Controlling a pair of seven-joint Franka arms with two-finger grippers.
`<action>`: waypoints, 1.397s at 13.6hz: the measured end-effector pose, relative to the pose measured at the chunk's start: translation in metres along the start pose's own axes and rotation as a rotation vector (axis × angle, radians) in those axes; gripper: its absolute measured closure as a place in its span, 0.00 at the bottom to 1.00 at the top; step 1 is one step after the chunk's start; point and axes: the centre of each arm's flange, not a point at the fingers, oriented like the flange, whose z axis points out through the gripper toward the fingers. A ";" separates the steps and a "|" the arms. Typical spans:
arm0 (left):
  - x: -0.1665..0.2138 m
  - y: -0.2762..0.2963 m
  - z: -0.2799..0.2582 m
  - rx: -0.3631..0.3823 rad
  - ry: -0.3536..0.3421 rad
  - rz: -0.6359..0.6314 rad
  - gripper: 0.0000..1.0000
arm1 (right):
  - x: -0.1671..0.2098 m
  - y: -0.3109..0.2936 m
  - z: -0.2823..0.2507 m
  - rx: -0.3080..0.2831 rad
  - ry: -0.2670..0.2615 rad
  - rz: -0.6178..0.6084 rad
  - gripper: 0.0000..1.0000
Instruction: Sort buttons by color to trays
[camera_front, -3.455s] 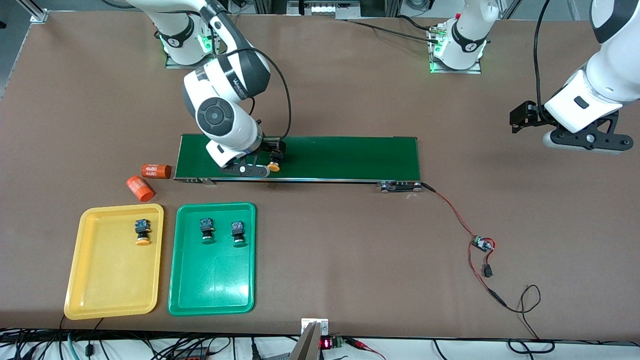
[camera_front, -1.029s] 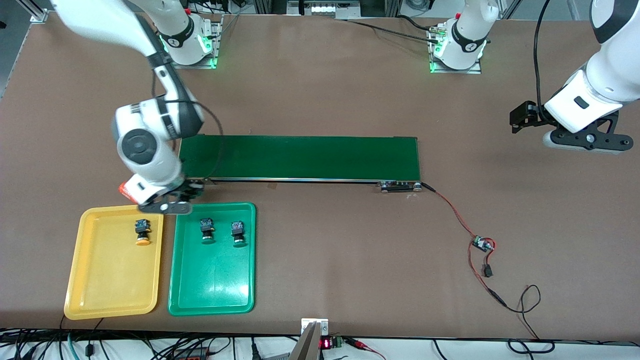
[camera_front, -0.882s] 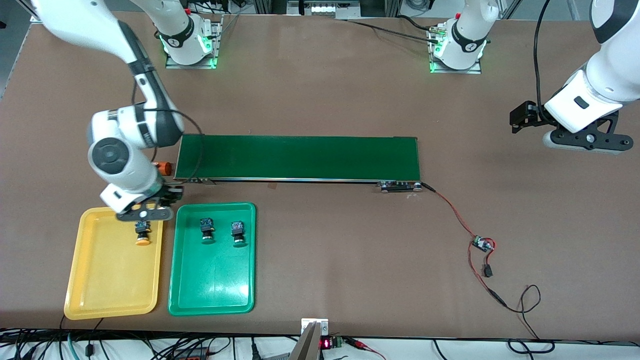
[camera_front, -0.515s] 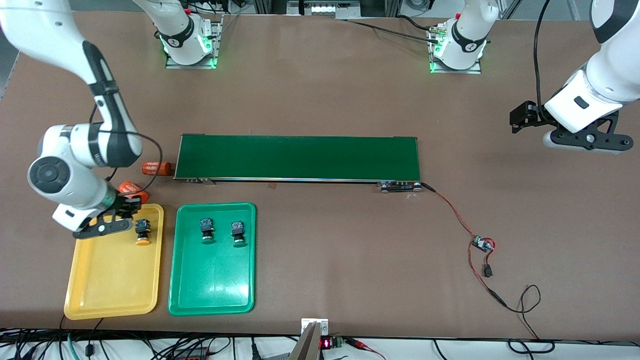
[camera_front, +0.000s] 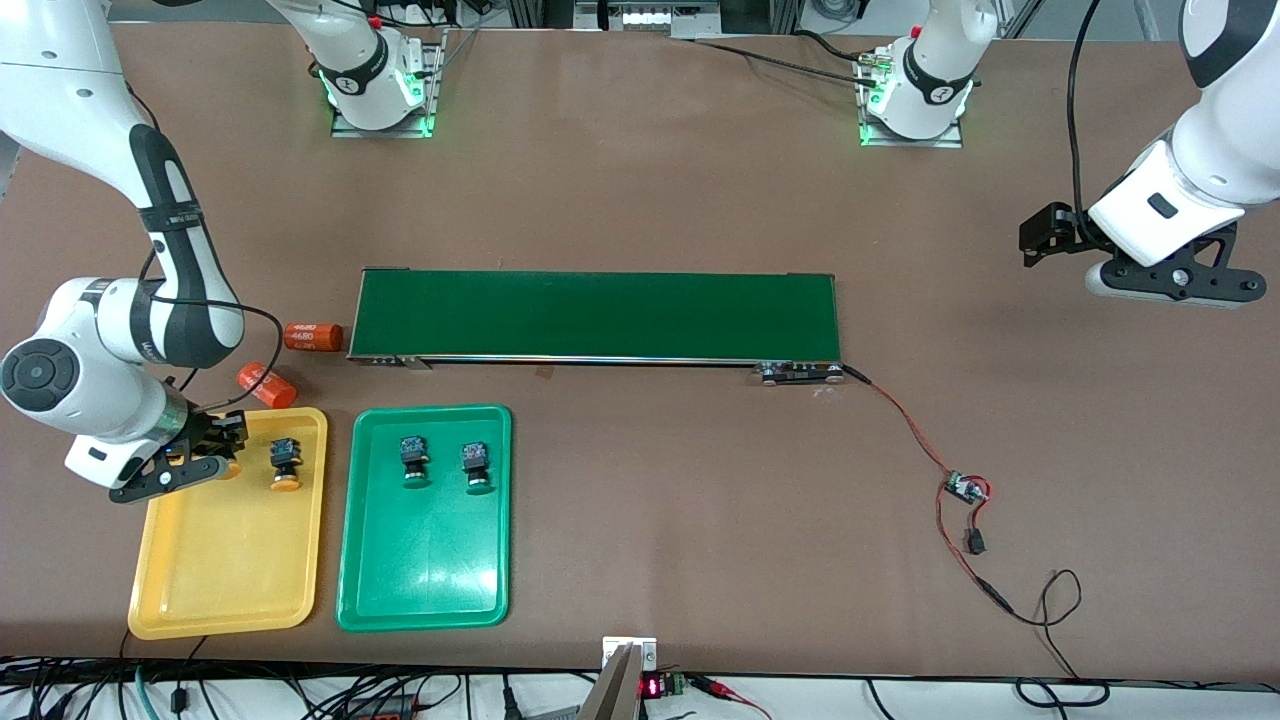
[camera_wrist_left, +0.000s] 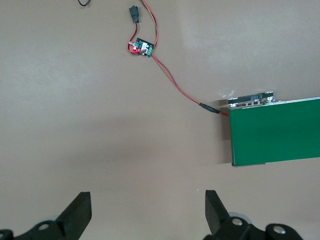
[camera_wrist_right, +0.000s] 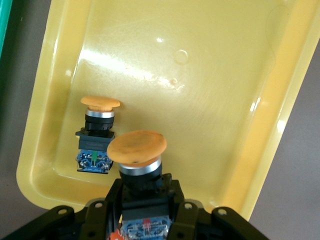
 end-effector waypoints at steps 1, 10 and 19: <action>0.000 0.000 0.000 0.000 0.000 -0.001 0.00 | -0.002 0.002 0.002 0.009 0.000 0.012 0.59; -0.001 0.005 -0.002 0.001 -0.004 0.010 0.00 | 0.017 0.025 0.074 0.001 0.094 0.051 0.58; -0.001 0.019 -0.005 0.002 0.000 0.033 0.00 | 0.038 -0.011 -0.033 0.147 -0.009 0.148 0.00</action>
